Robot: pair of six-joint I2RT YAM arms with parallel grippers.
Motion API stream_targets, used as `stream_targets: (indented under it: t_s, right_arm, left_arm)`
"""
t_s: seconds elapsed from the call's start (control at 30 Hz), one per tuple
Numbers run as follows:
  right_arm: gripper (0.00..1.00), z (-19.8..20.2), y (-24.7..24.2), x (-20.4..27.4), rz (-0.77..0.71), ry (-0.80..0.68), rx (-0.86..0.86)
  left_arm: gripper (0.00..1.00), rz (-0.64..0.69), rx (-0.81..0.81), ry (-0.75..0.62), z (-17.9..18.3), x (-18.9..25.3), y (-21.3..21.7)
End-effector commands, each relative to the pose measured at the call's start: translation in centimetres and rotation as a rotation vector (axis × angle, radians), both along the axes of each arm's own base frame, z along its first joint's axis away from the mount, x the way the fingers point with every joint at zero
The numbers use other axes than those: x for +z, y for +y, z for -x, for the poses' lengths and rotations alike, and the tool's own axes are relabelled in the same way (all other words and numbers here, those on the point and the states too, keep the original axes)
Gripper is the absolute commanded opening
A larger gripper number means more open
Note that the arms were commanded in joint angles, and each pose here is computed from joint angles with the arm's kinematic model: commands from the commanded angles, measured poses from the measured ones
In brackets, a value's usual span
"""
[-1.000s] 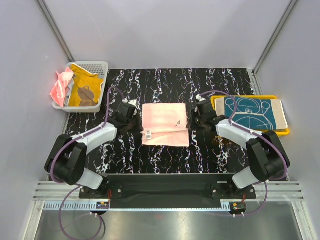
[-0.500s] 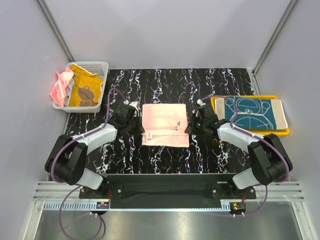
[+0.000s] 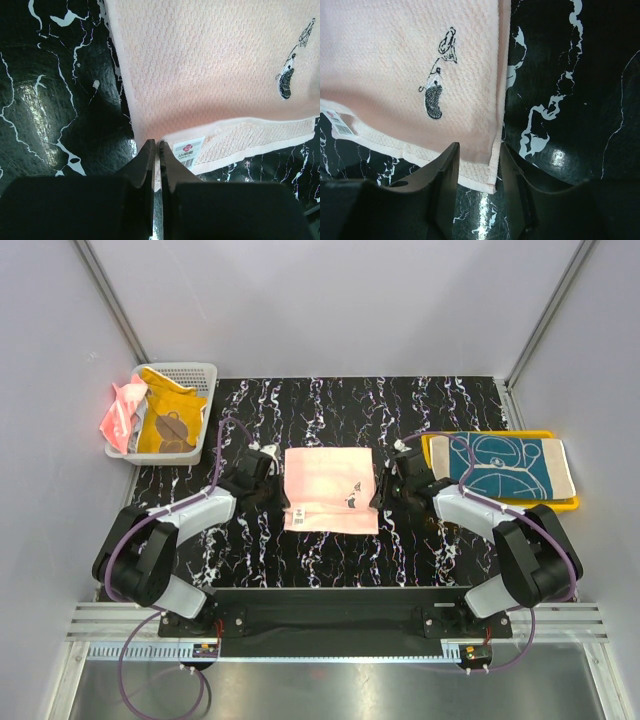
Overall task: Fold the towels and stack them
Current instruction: Fold the towel
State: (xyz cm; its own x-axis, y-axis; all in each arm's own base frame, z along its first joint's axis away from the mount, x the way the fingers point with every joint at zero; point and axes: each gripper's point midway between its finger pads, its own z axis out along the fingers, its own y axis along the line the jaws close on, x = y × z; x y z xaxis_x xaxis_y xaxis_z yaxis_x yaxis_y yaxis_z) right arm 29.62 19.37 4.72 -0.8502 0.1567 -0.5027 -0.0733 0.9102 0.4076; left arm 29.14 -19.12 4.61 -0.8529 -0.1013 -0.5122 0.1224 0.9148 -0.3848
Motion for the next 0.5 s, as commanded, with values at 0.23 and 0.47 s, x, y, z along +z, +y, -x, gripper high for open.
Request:
stream_targets:
  t_s: [0.23,0.47]
  right_arm:
    - [0.49,0.7,0.2,0.0,-0.027,0.006,-0.032]
    - [0.49,0.9,0.8,-0.5,-0.052,0.032,-0.034]
  left_arm:
    - [0.02,0.051,-0.041,-0.039,-0.6,0.8,-1.3]
    - [0.02,0.054,-0.044,-0.037,-0.4,0.8,-1.3]
